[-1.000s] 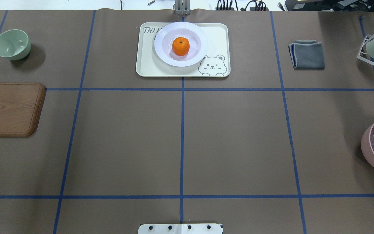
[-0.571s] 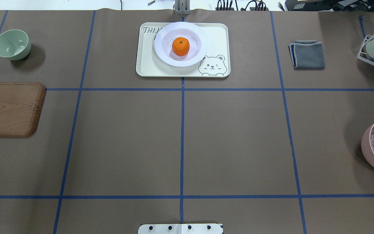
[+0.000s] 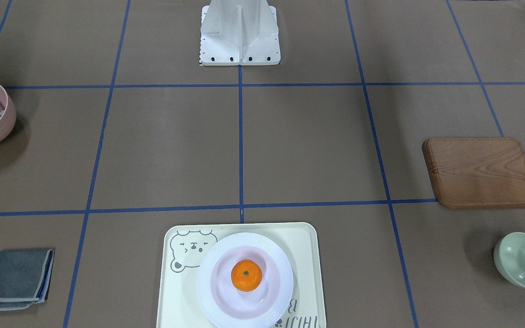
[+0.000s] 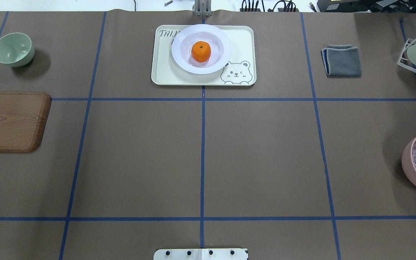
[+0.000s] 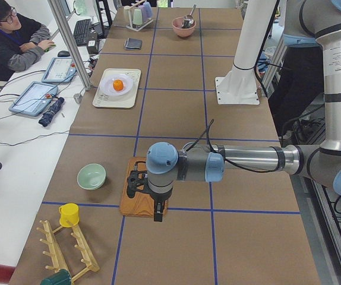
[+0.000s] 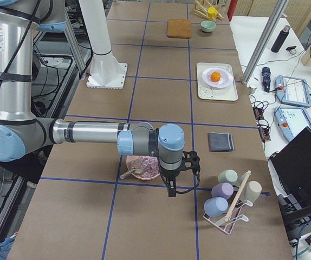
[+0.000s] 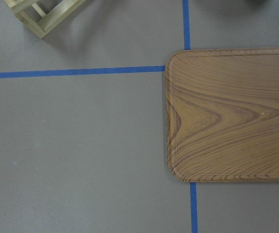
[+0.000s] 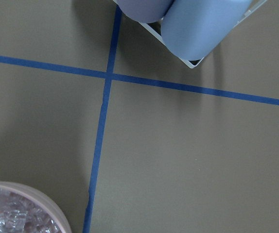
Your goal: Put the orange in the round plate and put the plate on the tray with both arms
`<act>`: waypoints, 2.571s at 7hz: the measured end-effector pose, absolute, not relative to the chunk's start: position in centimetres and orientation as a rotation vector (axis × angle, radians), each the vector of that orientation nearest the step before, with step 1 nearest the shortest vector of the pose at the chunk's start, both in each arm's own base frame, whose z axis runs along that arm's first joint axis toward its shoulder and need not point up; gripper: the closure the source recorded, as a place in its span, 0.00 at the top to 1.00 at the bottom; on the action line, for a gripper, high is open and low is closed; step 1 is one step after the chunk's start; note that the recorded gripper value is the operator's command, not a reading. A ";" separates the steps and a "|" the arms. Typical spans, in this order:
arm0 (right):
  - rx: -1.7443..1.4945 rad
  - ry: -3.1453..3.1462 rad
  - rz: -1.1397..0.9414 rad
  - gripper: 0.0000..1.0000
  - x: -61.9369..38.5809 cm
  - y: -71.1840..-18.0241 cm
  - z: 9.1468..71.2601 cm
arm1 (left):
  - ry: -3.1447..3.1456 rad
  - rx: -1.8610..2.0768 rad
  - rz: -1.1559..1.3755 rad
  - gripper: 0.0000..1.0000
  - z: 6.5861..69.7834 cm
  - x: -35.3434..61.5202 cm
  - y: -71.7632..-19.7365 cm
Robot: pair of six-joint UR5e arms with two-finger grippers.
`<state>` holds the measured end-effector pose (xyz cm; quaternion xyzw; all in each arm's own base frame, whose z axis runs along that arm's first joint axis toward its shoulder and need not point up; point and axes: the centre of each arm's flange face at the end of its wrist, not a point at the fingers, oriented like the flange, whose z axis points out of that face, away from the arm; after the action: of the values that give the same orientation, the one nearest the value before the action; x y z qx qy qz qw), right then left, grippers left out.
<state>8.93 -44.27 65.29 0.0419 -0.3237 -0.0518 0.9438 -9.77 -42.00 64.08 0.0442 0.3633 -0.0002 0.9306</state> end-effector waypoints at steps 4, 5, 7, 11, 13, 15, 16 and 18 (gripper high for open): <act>0.085 -0.705 -0.102 1.00 8.6 -43.8 65.3 | 0.738 0.111 0.014 0.99 63.5 -9.8 -42.2; 0.091 -0.730 -0.104 1.00 8.4 -43.8 65.1 | 0.737 0.111 0.014 0.99 63.5 -9.8 -42.2; 0.098 -0.751 -0.108 1.00 8.2 -43.8 64.8 | 0.737 0.103 0.011 0.99 63.8 -9.8 -41.8; 0.079 -0.770 -0.102 1.00 8.1 -43.0 65.3 | 0.738 0.099 0.008 0.99 64.0 -9.8 -41.5; 0.070 -0.769 -0.101 1.00 8.1 -41.9 66.0 | 0.738 0.097 0.007 0.99 64.1 -9.8 -41.5; 0.072 -0.759 -0.110 1.00 8.1 -41.3 66.0 | 0.738 0.097 0.007 0.99 64.1 -9.8 -41.5; 0.070 -0.758 -0.111 1.00 8.1 -41.1 66.1 | 0.738 0.097 0.007 0.99 64.1 -9.8 -41.5; 0.072 -0.759 -0.112 1.00 8.1 -41.2 65.9 | 0.738 0.098 0.006 0.99 64.0 -9.8 -41.5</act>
<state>8.08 -41.19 65.94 0.0352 -0.3701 -0.0544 0.9267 -9.81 -41.50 64.02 0.0477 0.3608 0.0032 0.9314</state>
